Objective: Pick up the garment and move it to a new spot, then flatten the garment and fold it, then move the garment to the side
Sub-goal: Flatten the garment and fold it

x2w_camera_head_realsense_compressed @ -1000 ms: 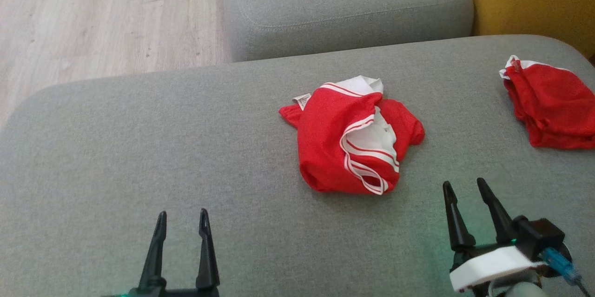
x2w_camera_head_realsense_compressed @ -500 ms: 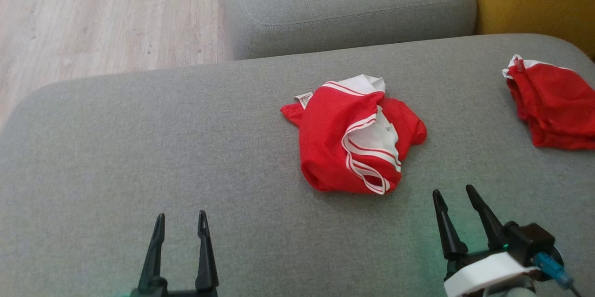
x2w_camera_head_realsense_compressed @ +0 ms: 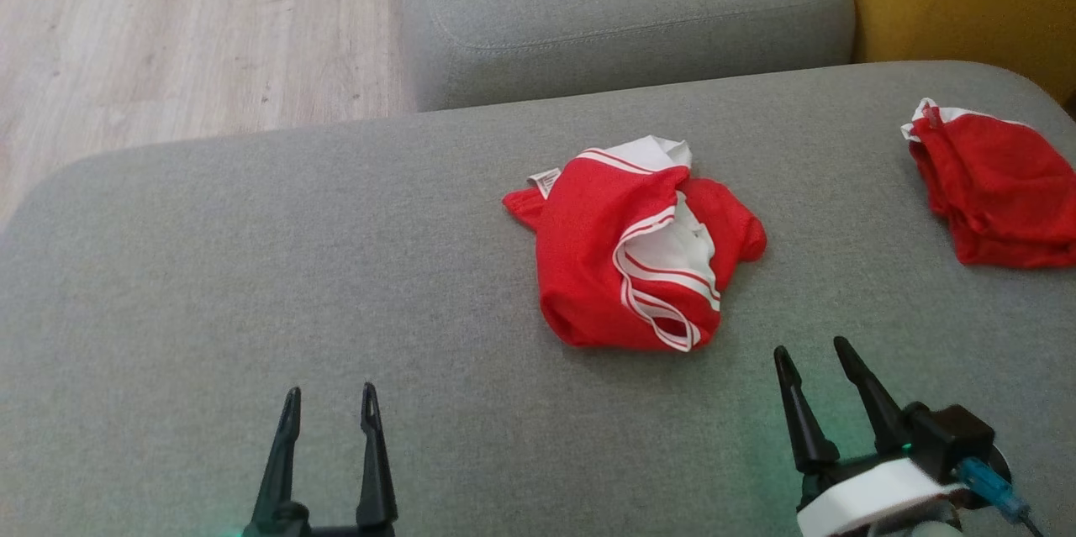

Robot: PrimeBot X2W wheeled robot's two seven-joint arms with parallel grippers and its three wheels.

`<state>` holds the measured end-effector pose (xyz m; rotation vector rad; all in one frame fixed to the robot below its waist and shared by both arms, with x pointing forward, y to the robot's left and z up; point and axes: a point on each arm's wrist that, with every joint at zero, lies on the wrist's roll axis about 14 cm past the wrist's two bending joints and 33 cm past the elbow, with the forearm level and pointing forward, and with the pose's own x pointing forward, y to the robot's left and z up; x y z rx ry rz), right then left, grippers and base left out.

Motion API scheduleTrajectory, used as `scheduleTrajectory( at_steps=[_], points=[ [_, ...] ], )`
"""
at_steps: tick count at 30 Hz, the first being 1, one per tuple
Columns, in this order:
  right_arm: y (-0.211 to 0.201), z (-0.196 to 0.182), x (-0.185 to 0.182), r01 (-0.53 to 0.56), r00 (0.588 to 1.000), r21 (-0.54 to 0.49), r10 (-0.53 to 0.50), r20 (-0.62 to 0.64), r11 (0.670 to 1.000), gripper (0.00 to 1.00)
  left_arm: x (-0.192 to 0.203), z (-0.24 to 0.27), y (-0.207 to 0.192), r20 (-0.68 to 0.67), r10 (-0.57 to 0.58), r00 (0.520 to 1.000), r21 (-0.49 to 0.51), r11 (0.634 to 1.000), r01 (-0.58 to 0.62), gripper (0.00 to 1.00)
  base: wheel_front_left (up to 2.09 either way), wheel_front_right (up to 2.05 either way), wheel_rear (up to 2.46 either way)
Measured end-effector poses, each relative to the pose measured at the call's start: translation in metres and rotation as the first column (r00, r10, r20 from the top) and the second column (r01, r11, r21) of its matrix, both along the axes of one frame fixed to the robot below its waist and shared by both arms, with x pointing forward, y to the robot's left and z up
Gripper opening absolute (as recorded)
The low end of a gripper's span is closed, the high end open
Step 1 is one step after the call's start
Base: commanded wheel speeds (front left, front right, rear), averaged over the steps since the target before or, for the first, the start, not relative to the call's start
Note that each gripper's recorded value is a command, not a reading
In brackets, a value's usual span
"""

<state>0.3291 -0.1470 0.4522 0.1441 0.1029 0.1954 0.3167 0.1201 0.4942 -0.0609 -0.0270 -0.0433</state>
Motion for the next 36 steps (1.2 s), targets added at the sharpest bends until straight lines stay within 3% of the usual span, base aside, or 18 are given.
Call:
scheduleTrajectory(
  at_steps=[8,12,15,19,24,28,31,36],
  points=[
    [-0.003,-0.002,-0.005,0.013,1.000,0.011,-0.013,-0.006,1.000,1.00,0.001,-0.005,-0.016,-0.017,-0.068,0.998,-0.004,0.998,0.068,1.00,0.00,0.00,0.00],
    [-0.008,-0.003,-0.008,0.031,0.999,0.016,-0.031,-0.014,0.999,1.00,0.005,-0.006,-0.045,-0.015,-0.184,0.983,-0.001,0.983,0.184,1.00,0.00,0.00,0.00],
    [-0.014,-0.005,-0.009,0.050,0.999,0.015,-0.049,-0.020,0.999,1.00,0.011,-0.001,-0.081,0.006,-0.316,0.949,0.004,0.949,0.316,1.00,0.00,0.00,0.00],
    [-0.027,0.001,-0.004,0.085,0.996,0.012,-0.085,-0.004,0.996,1.00,0.019,0.015,-0.143,0.064,-0.531,0.845,0.059,0.847,0.528,1.00,0.00,0.00,0.00],
    [-0.043,0.008,0.007,0.130,0.991,0.007,-0.130,0.011,0.991,1.00,0.017,0.011,-0.214,0.062,-0.764,0.642,0.172,0.642,0.747,1.00,0.00,0.00,0.00],
    [-0.059,0.010,0.015,0.181,0.983,0.004,-0.181,0.013,0.983,1.00,0.022,-0.009,-0.251,0.007,-0.858,0.514,0.240,0.501,0.832,1.00,0.00,0.00,0.00],
    [-0.068,0.004,0.016,0.217,0.976,0.008,-0.217,-0.011,0.976,1.00,0.031,-0.036,-0.266,-0.068,-0.883,0.464,0.294,0.427,0.855,1.00,0.00,0.00,0.00],
    [-0.086,-0.001,0.012,0.275,0.961,-0.008,-0.275,-0.034,0.961,1.00,0.047,-0.087,-0.272,-0.210,-0.858,0.469,0.344,0.384,0.857,1.00,0.00,0.00,0.00]
  ],
)
